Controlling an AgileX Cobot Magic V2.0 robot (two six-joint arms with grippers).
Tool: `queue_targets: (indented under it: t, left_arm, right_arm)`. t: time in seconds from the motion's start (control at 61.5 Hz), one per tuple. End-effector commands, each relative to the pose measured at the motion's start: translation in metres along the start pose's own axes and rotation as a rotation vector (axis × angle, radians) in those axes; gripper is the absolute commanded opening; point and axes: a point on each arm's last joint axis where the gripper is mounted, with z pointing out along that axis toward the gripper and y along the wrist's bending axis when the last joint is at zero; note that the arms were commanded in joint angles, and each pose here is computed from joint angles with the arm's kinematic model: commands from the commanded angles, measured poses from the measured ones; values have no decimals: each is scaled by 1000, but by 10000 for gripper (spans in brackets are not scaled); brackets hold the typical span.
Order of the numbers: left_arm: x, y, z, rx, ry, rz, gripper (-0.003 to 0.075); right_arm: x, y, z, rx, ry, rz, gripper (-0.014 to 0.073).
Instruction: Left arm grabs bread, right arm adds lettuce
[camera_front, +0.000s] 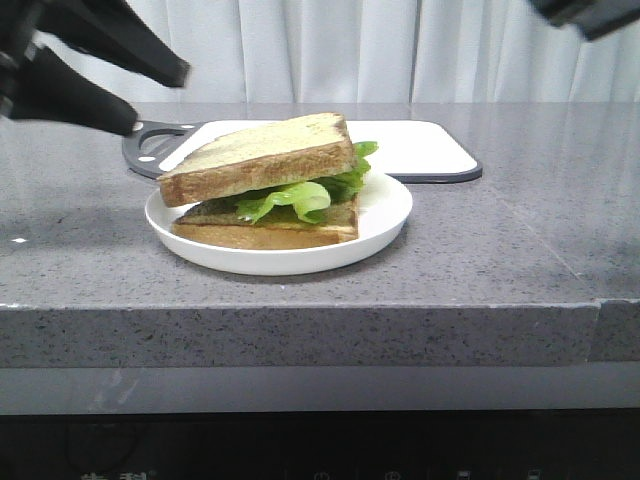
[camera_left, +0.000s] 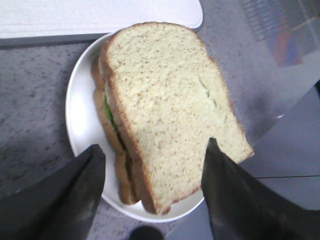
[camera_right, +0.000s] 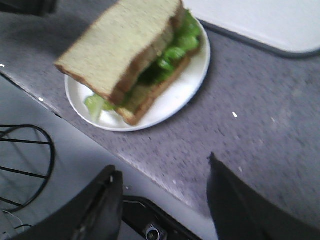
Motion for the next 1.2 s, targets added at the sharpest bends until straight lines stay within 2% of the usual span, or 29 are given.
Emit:
queue_targets:
  t: [0.0, 0.098, 0.211, 0.325, 0.423, 0.569, 0.764, 0.829, 0.943, 1.121, 1.186]
  left_arm:
    - [-4, -32, -37, -83, -43, 67, 426]
    - [1, -49, -70, -278, -75, 106, 426]
    - [20, -65, -112, -539, -156, 109, 419]
    - [48, -77, -140, -682, -238, 115, 419]
    - [70, -86, -153, -725, -318, 141, 419]
    - [104, -95, -162, -743, -400, 185, 419]
    - [134, -90, -162, -777, -411, 206, 419]
    - [138, -88, -161, -787, -408, 208, 416]
    - [140, -86, -159, -786, -399, 197, 316]
    - [138, -85, -158, -786, -417, 203, 68]
    - [137, -85, -159, -786, -434, 210, -12]
  right_arm:
    - [-1, 2, -29, 126, -11, 63, 405]
    - [10, -2, -47, 256, 8, 103, 405]
    - [23, -2, -76, 405, -46, 155, 405]
    - [37, 2, -95, 465, -122, 181, 405]
    - [47, 6, -103, 466, -169, 168, 405]
    - [61, 7, -102, 464, -167, 170, 405]
    - [70, 8, -103, 462, -175, 168, 405]
    - [70, 9, -103, 462, -181, 166, 377]
    - [70, 8, -102, 459, -181, 168, 242]
    - [70, 10, -101, 442, -183, 176, -25]
    - [69, 10, -101, 442, -189, 174, -94]
